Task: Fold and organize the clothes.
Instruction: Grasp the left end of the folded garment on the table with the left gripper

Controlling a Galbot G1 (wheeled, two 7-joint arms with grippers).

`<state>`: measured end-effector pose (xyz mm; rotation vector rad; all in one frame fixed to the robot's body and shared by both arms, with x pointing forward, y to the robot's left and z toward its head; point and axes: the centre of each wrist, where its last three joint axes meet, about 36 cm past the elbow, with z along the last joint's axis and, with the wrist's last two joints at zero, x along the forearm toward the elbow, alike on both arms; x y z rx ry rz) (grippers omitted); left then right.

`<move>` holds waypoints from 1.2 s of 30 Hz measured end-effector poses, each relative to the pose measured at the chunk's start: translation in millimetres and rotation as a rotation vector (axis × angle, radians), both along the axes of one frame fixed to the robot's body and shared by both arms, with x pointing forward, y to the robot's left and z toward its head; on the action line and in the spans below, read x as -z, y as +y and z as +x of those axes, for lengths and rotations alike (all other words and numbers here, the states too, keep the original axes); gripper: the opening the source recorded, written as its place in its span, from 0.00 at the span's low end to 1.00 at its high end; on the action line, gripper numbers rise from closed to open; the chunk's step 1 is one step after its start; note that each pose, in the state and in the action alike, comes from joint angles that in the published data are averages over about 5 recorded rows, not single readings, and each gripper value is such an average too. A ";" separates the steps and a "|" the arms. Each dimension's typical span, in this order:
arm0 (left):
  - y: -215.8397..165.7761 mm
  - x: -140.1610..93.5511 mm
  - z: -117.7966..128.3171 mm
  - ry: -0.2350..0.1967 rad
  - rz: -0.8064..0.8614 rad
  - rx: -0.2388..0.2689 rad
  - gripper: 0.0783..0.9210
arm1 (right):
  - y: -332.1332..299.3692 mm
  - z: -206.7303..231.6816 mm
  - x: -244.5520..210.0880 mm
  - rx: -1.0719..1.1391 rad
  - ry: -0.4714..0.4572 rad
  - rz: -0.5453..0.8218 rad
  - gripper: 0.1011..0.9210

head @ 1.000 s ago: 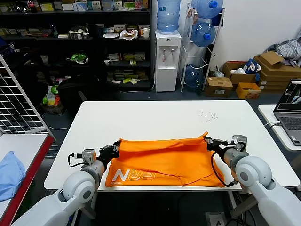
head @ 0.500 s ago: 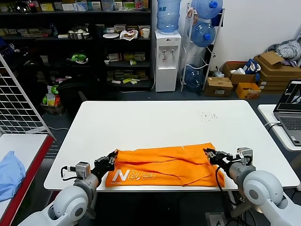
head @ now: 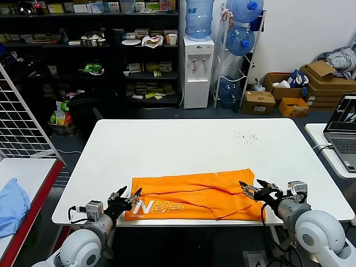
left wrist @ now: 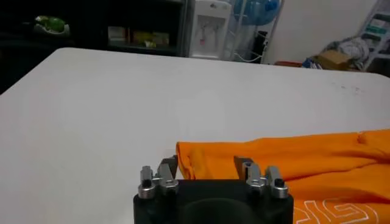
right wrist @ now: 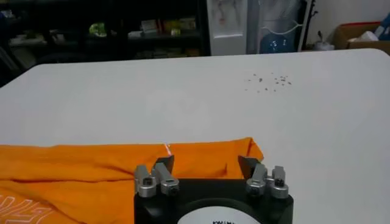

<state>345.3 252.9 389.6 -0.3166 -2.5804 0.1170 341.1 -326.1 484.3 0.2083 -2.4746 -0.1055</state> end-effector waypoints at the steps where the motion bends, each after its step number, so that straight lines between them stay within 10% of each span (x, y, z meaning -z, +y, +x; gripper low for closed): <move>1: -0.2 1.9 -0.2 0.002 -0.002 -0.004 0.73 | -0.3 -0.5 0.0 0.002 0.000 0.000 0.88; 13: -3.8 22.1 0.7 0.021 -0.026 -0.047 0.99 | -2.8 -5.8 1.1 0.018 0.004 0.000 1.00; 36: -14.3 39.8 -9.6 0.036 -0.035 -0.059 0.25 | -5.2 -8.4 2.4 0.034 0.003 0.001 1.00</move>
